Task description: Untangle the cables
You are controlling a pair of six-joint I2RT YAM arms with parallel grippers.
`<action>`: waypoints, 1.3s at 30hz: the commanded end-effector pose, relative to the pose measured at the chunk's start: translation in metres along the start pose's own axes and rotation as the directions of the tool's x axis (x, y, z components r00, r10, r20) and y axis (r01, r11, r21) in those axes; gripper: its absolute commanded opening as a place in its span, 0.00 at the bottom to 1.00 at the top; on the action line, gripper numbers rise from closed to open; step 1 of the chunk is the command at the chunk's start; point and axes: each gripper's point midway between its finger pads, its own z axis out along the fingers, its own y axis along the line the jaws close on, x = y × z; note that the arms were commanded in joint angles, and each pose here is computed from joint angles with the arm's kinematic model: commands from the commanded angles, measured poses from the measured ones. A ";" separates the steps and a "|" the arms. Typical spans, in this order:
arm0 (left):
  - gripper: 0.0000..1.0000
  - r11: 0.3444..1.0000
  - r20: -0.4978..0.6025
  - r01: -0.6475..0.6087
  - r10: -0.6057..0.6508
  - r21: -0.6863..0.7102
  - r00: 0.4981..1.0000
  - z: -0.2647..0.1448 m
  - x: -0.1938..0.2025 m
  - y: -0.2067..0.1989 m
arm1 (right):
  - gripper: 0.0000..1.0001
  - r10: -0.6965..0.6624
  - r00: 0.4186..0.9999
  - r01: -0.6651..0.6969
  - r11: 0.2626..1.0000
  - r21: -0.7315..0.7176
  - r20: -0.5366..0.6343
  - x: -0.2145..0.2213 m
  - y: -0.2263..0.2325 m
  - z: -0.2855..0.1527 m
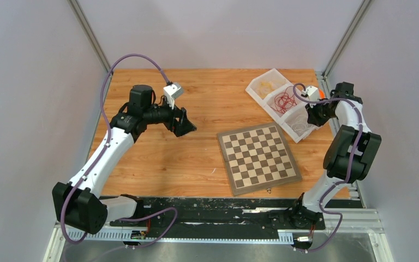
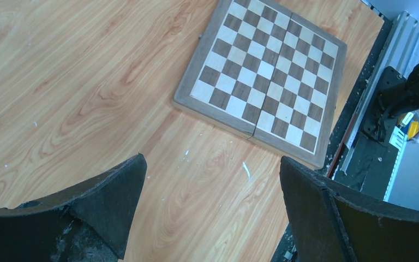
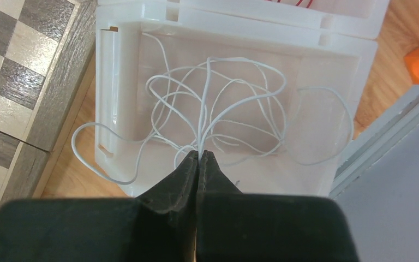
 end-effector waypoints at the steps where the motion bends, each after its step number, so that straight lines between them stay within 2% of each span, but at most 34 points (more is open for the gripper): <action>1: 1.00 0.999 0.046 -0.038 0.037 0.008 0.998 -0.006 -0.012 -0.006 | 0.00 -0.005 1.000 0.005 1.000 -0.020 -0.024 0.002 -0.006 0.002; 9: 1.00 1.000 0.038 -0.026 0.025 0.011 0.999 -0.003 -0.013 -0.003 | 0.02 0.102 0.994 -0.102 0.995 -0.022 0.027 -0.028 -0.034 0.022; 19: 1.00 0.999 0.015 -0.028 0.029 -0.020 0.999 -0.005 -0.011 0.002 | 0.06 0.089 0.996 -0.088 0.995 -0.049 0.019 -0.038 -0.037 0.050; 24: 1.00 0.999 0.006 -0.027 0.028 -0.029 1.000 -0.007 -0.007 0.004 | 0.32 0.078 0.997 -0.078 0.997 -0.015 -0.019 -0.031 -0.035 0.039; 27: 1.00 0.999 -0.002 -0.023 0.023 -0.037 1.000 -0.007 -0.006 0.007 | 0.44 0.077 0.997 -0.077 0.997 0.000 -0.001 -0.041 -0.030 0.018; 33: 1.00 0.993 -0.029 0.042 -0.045 -0.112 0.999 -0.007 -0.004 0.027 | 0.76 0.095 0.990 -0.100 0.994 0.048 0.106 -0.083 -0.025 -0.033; 39: 1.00 0.955 -0.027 0.213 -0.223 -0.206 0.974 -0.009 -0.010 0.063 | 0.92 0.146 0.948 -0.154 0.988 0.006 0.284 -0.145 -0.011 -0.070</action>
